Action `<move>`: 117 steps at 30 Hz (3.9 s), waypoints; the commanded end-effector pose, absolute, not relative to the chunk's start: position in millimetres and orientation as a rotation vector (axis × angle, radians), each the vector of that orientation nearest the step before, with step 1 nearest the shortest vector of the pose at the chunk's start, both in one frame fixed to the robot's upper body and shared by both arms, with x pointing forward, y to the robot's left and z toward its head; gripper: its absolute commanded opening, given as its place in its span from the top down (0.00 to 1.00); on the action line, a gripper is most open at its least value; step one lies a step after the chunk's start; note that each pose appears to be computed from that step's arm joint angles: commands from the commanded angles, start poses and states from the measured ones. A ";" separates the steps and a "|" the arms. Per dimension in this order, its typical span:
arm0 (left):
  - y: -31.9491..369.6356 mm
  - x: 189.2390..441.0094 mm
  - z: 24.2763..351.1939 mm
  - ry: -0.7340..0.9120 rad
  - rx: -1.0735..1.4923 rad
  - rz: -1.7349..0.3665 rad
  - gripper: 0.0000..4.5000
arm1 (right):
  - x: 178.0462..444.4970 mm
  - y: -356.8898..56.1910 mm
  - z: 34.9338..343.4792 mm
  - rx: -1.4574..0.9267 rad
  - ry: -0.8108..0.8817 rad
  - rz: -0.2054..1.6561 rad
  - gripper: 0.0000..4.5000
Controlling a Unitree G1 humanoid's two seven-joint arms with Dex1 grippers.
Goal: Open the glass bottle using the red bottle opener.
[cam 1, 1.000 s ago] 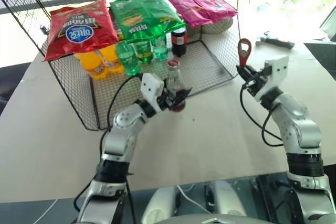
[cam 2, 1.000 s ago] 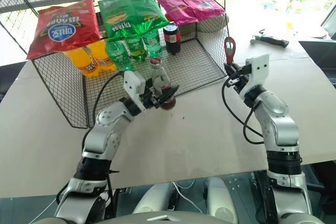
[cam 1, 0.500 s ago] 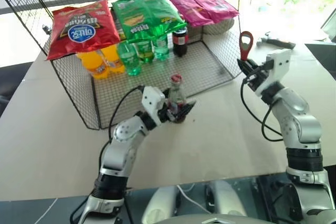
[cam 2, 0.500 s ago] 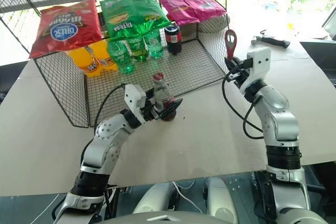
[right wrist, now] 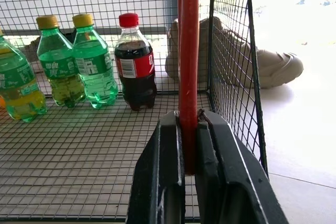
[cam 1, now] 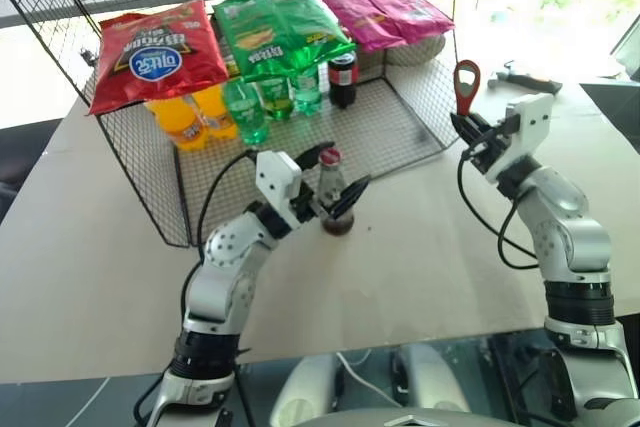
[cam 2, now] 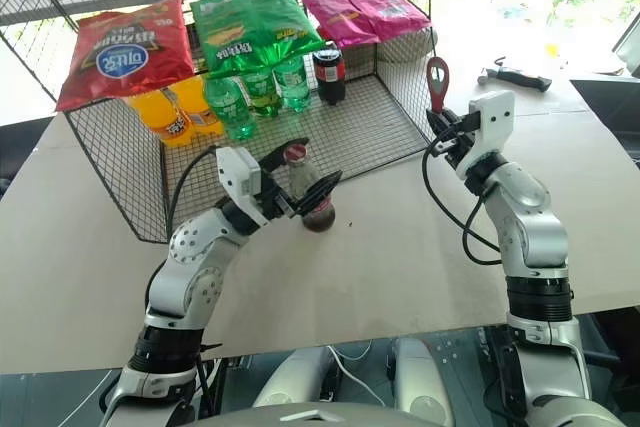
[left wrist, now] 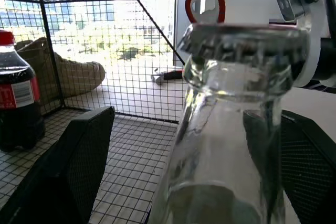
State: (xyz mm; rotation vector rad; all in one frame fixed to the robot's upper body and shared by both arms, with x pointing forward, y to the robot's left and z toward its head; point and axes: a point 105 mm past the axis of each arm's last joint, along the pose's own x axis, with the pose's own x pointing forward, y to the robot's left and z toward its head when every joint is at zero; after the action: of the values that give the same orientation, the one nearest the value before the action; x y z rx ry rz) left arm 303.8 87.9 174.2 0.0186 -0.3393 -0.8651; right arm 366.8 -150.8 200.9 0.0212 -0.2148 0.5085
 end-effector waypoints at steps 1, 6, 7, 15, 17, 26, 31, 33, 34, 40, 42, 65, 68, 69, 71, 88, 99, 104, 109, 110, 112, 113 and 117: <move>85.8 296.2 189.6 -0.398 0.024 -0.893 0.06 | 364.6 -148.7 219.2 -0.004 -0.282 0.520 1.00; 86.0 295.4 186.5 -0.378 0.017 -0.899 0.47 | 361.6 -142.7 215.9 -0.039 -0.278 0.540 1.00; 86.5 295.8 184.4 -0.368 0.021 -0.898 0.54 | 359.7 -139.3 215.5 -0.061 -0.282 0.551 1.00; 91.2 298.3 160.4 -0.277 0.076 -0.891 0.53 | 324.0 -84.2 209.7 -0.560 -0.481 0.639 1.00; 92.2 299.3 158.3 -0.272 0.078 -0.883 0.53 | 317.6 -72.7 204.3 -0.695 -0.549 0.642 1.00; 93.7 306.3 155.0 -0.267 0.066 -0.862 0.53 | 309.0 -34.0 187.2 -0.894 -0.712 0.678 1.00; 93.0 308.5 154.0 -0.267 0.058 -0.860 0.53 | 301.8 -14.3 178.1 -0.921 -0.785 0.728 1.00; 92.6 309.8 153.8 -0.267 0.056 -0.859 0.53 | 301.4 -10.3 175.6 -0.924 -0.808 0.735 1.00; 92.5 310.7 153.8 -0.268 0.056 -0.859 0.53 | 301.6 -9.7 175.0 -0.912 -0.815 0.732 1.00; 92.5 313.2 153.8 -0.268 0.062 -0.861 0.53 | 298.0 -6.3 154.9 -0.916 -0.798 0.811 1.00; 92.6 314.2 153.7 -0.268 0.063 -0.861 0.53 | 299.6 -6.1 148.0 -0.877 -0.751 0.833 1.00; 92.1 314.9 150.3 -0.258 0.053 -0.857 0.53 | 311.1 5.6 146.7 -0.977 -0.863 0.896 1.00; 92.1 314.7 150.2 -0.258 0.052 -0.857 0.53 | 310.6 4.9 158.0 -1.011 -0.948 0.869 1.00; 92.1 314.7 150.1 -0.257 0.051 -0.857 0.53 | 309.6 5.2 161.4 -1.027 -0.981 0.867 1.00; 92.1 314.7 150.1 -0.256 0.051 -0.858 0.53 | 308.1 5.7 165.5 -1.055 -1.031 0.869 1.00; 90.5 317.1 148.2 -0.252 0.040 -0.859 0.53 | 329.5 -16.3 206.5 -1.197 -1.195 0.719 1.00; 92.5 313.2 155.2 -0.284 0.029 -0.859 0.53 | 338.4 -37.0 231.3 -1.000 -1.173 0.528 1.00; 94.5 312.0 159.8 -0.296 0.030 -0.856 0.53 | 349.6 -50.9 230.5 -0.902 -1.080 0.463 1.00; 94.9 310.3 162.6 -0.303 0.029 -0.861 0.53 | 356.7 -59.0 225.5 -0.867 -1.014 0.444 1.00; 95.4 310.4 162.9 -0.305 0.034 -0.857 0.31 | 357.1 -59.9 224.3 -0.865 -1.007 0.444 1.00; 95.8 311.0 163.6 -0.310 0.039 -0.850 0.15 | 358.0 -61.4 222.7 -0.862 -0.996 0.443 1.00; 95.5 310.8 163.5 -0.309 0.038 -0.852 0.15 | 358.2 -61.9 222.1 -0.862 -0.993 0.443 1.00; 95.3 308.1 162.1 -0.304 0.031 -0.865 0.15 | 359.2 -63.8 220.5 -0.857 -0.981 0.440 1.00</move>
State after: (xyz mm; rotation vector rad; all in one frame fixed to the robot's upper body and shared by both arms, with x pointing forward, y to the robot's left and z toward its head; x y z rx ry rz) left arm 311.8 95.8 153.7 0.0192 -0.2705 -0.8522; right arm 358.7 -54.9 206.9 -0.8940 -0.9567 0.4935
